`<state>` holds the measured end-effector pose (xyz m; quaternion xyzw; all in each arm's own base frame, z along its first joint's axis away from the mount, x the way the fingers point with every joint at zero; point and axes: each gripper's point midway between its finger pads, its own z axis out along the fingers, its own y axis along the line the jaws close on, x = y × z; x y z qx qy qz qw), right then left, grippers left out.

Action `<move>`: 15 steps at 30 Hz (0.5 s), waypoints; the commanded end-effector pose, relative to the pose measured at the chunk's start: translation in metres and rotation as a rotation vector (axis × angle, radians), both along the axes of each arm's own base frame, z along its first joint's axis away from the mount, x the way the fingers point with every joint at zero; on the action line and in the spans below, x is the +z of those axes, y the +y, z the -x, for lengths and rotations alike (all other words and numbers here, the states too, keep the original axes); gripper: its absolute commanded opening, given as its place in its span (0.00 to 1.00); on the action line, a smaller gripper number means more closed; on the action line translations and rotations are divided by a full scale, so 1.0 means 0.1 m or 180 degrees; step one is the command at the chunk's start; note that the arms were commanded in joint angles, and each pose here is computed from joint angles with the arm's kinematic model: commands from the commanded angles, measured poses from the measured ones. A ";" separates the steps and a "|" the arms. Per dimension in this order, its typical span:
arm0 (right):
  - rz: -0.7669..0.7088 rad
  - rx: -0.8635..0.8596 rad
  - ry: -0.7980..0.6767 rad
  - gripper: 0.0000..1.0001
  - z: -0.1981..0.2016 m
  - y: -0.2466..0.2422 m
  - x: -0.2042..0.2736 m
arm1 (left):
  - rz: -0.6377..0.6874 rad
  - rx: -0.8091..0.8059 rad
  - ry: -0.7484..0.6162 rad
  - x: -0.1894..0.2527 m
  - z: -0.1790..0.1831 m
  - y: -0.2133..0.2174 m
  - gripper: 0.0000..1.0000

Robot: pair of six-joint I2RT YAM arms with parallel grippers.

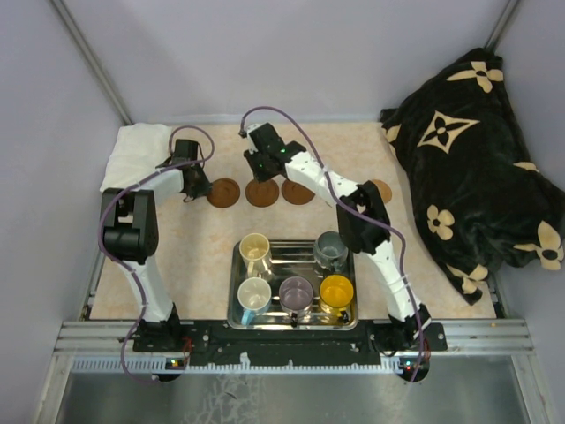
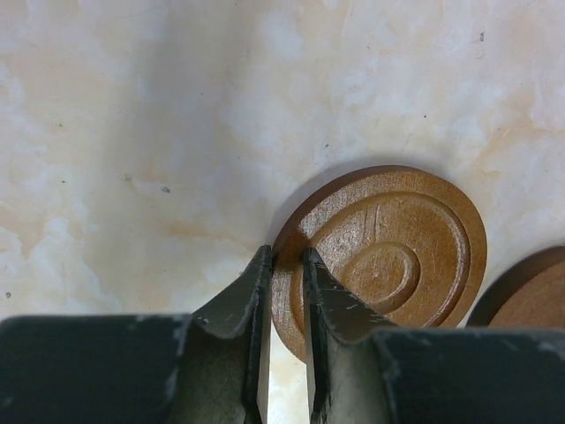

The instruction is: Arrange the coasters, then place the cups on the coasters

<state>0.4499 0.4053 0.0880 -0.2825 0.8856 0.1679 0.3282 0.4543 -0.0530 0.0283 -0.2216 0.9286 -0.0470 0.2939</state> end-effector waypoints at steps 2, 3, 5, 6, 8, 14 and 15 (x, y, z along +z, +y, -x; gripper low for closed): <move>0.0079 -0.0275 -0.0531 0.22 -0.12 -0.27 0.70 | -0.0133 -0.0096 0.0716 -0.45 0.49 0.03 0.20; 0.0108 -0.0343 -0.0514 0.22 -0.14 -0.36 0.68 | -0.0138 -0.0094 0.0685 -0.40 0.48 0.04 0.20; 0.0108 -0.0486 -0.0470 0.21 -0.15 -0.54 0.65 | -0.0155 -0.0098 0.0649 -0.35 0.47 0.05 0.21; 0.0137 -0.0547 -0.0411 0.20 -0.13 -0.65 0.55 | -0.0166 -0.0103 0.0636 -0.32 0.46 0.05 0.21; 0.0108 -0.0651 -0.0372 0.19 -0.11 -0.81 0.52 | -0.0180 -0.0093 0.0604 -0.26 0.46 0.06 0.21; 0.0300 -0.0723 -0.0274 0.18 0.02 -1.08 0.30 | -0.0170 -0.0077 0.0525 -0.14 0.48 0.06 0.23; 0.0340 -0.0735 -0.0261 0.18 0.03 -1.11 0.26 | -0.0159 -0.0072 0.0511 -0.12 0.48 0.06 0.24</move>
